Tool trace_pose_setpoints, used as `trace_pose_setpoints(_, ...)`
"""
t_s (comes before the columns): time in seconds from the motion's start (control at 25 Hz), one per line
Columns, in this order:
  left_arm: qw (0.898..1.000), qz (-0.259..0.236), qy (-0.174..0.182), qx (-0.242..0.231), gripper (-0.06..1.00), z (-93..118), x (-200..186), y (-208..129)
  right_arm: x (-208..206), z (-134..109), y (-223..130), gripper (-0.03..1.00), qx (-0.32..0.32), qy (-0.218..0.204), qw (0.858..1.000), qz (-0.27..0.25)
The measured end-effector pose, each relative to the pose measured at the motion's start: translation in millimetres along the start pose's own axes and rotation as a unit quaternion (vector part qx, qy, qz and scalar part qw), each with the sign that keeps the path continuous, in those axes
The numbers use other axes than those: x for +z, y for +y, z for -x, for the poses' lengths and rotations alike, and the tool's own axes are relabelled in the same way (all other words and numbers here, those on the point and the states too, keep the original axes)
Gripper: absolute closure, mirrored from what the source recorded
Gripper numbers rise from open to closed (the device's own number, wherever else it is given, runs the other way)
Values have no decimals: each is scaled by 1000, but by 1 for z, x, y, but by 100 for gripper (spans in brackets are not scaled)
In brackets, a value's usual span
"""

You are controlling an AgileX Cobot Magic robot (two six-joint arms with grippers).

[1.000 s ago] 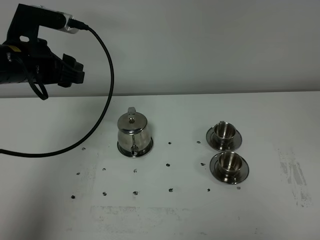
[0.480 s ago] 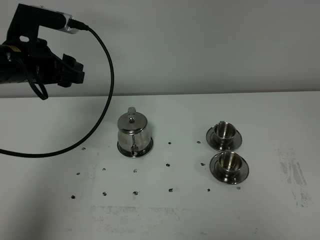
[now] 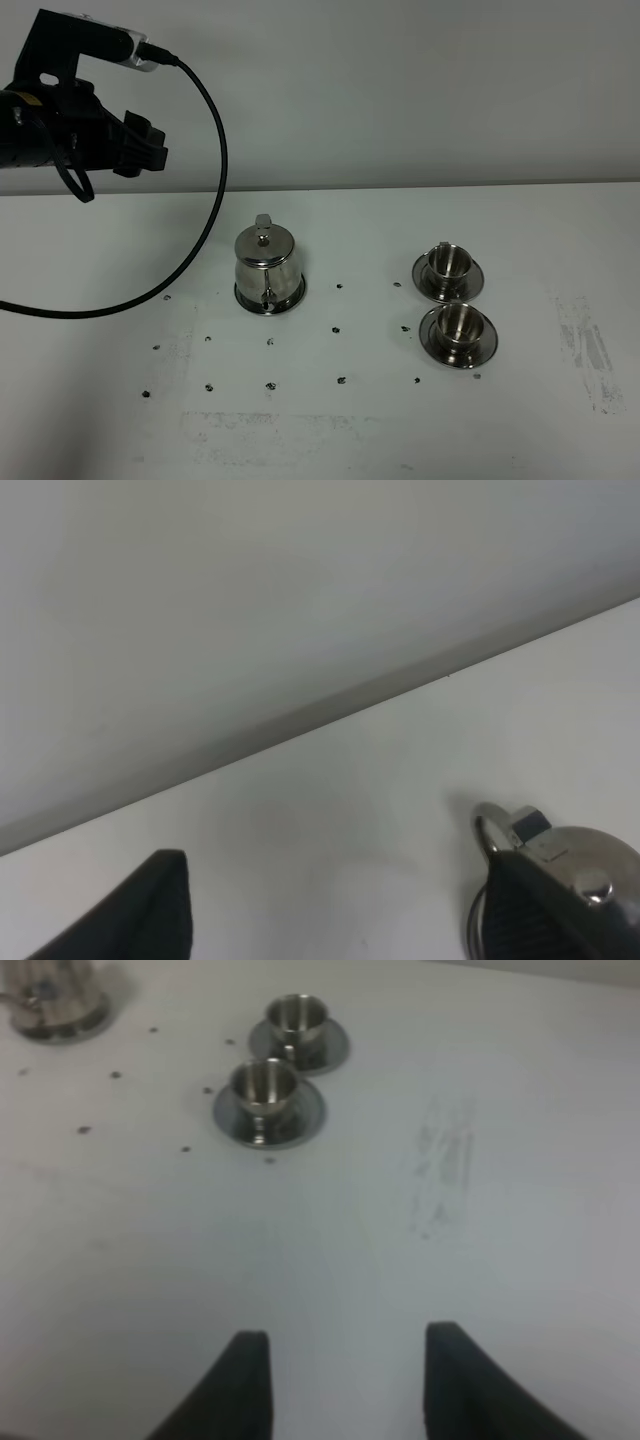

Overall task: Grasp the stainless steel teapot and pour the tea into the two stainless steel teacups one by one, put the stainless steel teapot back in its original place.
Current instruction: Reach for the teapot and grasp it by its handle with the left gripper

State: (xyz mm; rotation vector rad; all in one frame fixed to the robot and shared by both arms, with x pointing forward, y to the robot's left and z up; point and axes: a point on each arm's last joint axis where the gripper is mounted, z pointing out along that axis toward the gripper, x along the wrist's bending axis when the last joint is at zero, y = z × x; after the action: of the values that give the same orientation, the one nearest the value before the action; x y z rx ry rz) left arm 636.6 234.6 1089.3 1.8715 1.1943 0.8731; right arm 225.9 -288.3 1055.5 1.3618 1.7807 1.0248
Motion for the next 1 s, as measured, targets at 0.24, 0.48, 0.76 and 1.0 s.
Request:
trace_pose_setpoints(0.24,1000,-12,-7,1,33,1,0,-2,1,-1,1,62,15,-21,1000,-1)
trace_pose_setpoints(0.48,999,-32,-20,-17,33,3,-1,-4,1,-2,1,62,17,-20,1000,0)
trace_pose_setpoints(0.76,997,-40,-34,-61,33,2,0,12,1,-2,1,62,17,-20,1000,0)
trace_pose_setpoints(1.0,991,-60,-48,-106,33,0,17,21,1,-2,1,62,17,-20,1000,0)
